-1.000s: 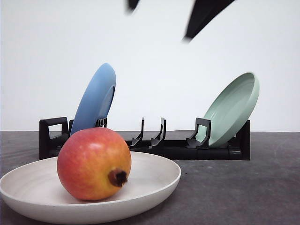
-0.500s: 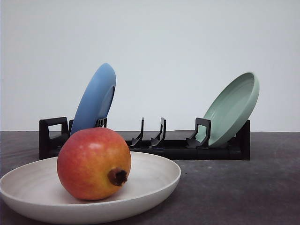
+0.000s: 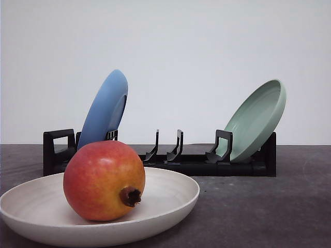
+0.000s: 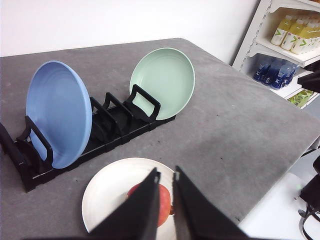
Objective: Place pomegranate in white plate
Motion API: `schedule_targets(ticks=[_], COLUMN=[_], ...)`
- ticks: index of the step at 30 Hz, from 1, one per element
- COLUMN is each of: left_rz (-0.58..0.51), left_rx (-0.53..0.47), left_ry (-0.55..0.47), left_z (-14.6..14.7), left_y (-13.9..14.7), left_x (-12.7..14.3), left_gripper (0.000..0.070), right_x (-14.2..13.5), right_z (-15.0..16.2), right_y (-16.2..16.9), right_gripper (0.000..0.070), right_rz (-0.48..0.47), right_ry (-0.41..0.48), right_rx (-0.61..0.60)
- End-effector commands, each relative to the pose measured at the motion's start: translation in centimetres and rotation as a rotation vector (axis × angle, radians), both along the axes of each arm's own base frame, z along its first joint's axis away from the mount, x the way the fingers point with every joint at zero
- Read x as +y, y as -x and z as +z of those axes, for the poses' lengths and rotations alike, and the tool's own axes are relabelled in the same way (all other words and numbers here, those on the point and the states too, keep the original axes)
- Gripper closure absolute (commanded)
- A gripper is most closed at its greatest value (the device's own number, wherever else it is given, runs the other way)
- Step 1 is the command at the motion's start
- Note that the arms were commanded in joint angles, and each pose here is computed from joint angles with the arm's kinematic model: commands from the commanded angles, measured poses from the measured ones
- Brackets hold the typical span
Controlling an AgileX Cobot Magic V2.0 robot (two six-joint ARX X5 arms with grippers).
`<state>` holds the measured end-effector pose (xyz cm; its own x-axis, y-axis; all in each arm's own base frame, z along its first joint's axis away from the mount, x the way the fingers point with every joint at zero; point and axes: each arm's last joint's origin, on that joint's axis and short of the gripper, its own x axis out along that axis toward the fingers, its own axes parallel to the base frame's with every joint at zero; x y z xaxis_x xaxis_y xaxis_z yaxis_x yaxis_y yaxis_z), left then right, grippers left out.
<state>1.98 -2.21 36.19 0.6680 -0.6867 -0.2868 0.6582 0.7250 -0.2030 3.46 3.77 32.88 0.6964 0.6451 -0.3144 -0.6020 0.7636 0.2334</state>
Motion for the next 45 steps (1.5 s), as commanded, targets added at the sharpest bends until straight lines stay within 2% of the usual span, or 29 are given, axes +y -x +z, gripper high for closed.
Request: schedule_targets(ticks=[1,15,19,21,24,30,32,37,45], left_rz=[-0.009,-0.006,0.073,0.143,0.237,0.447,0.501,0.576,0.692], left_rx=[-0.007,-0.011,-0.012,-0.027,-0.119,-0.319,-0.368,-0.434,-0.380], left_ry=[0.030,0.042,0.050,0.038,-0.154,-0.354,-0.349,-0.251,-0.248], left_z=[0.6,0.3,-0.8,-2.1,-4.9,-9.4,-11.1,-15.3,-19.0], left_y=[0.1,0.1,-0.4,-1.0,-2.2,-5.1,-6.1,-7.5,-7.9], left_x=[0.3,0.2,-0.5,-1.5,-2.1,-1.9,-1.4,0.2,1.8], left_gripper=[0.0700,0.0700,0.0700,0.0700,0.0700,0.0700,0.0700,0.0700,0.0700], right_x=[0.0,0.0,0.0,0.0,0.0,0.0,0.0,0.0,0.0], right_z=[0.2,0.2,0.2,0.2,0.2,0.2,0.2,0.2,0.2], right_y=[0.0,0.0,0.0,0.0,0.0,0.0,0.0,0.0,0.0], right_gripper=[0.0665,0.0665,0.0665,0.0665,0.0665,0.0665,0.0665,0.0665,0.0665], right_rz=[0.007,0.004,0.004,0.004,0.004,0.004,0.004,0.004,0.004], right_ry=[-0.004,-0.005,-0.005,-0.005,-0.005,-0.005,-0.005,-0.005,-0.005], right_rx=[-0.011,-0.013,-0.013,-0.013,-0.013,-0.013,-0.013,-0.013,-0.013])
